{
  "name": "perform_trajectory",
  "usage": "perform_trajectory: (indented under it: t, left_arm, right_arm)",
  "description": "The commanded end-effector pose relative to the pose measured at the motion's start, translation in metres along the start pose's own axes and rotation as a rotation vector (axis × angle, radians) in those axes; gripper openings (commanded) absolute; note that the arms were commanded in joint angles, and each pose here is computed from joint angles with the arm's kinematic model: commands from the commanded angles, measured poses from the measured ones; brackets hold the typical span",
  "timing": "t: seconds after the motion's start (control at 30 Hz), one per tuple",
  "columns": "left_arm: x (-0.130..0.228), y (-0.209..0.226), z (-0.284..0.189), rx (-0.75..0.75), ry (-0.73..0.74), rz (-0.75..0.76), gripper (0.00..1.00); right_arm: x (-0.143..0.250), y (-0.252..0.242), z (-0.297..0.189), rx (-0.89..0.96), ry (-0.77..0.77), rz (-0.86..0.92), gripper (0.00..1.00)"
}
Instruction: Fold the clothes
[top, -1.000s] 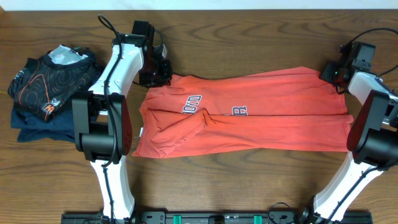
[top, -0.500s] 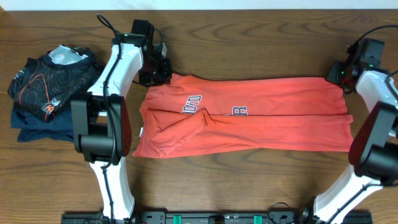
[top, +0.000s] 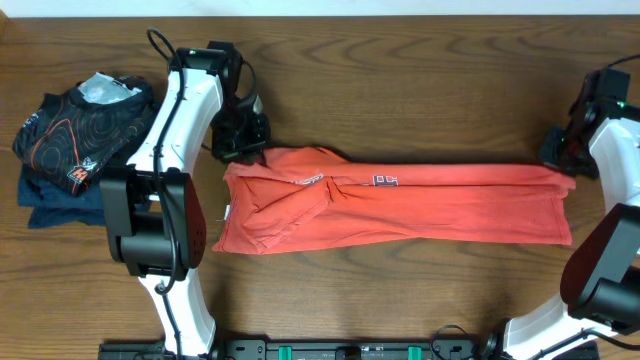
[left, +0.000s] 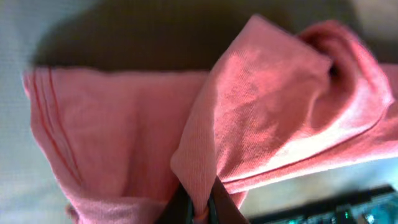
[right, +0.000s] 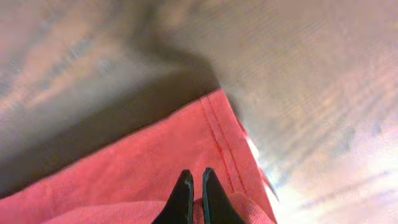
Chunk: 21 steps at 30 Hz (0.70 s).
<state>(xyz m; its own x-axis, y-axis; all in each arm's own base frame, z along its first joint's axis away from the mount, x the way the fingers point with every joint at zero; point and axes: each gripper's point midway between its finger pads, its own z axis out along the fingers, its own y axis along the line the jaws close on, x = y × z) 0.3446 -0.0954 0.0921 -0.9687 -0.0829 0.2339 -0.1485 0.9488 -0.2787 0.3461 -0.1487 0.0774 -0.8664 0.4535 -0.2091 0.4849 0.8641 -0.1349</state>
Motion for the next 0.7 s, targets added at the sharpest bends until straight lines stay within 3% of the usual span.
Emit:
perform_trajectory:
  t: [0.0,0.47,0.67]
  left_arm:
    - [0.015,0.005,0.001,-0.025,0.055,-0.008,0.06]
    - [0.059,0.01,0.025,-0.072,0.236,-0.012,0.06]
    - [0.077,0.026,0.043,-0.146,0.301,-0.018,0.07]
  right_arm:
    - [0.002,-0.018,-0.005,0.072,0.0,0.018,0.01]
    - [0.025,-0.021,-0.005,0.085,0.093,-0.001,0.02]
    - [0.035,-0.024,-0.003,0.102,0.127,-0.009,0.07]
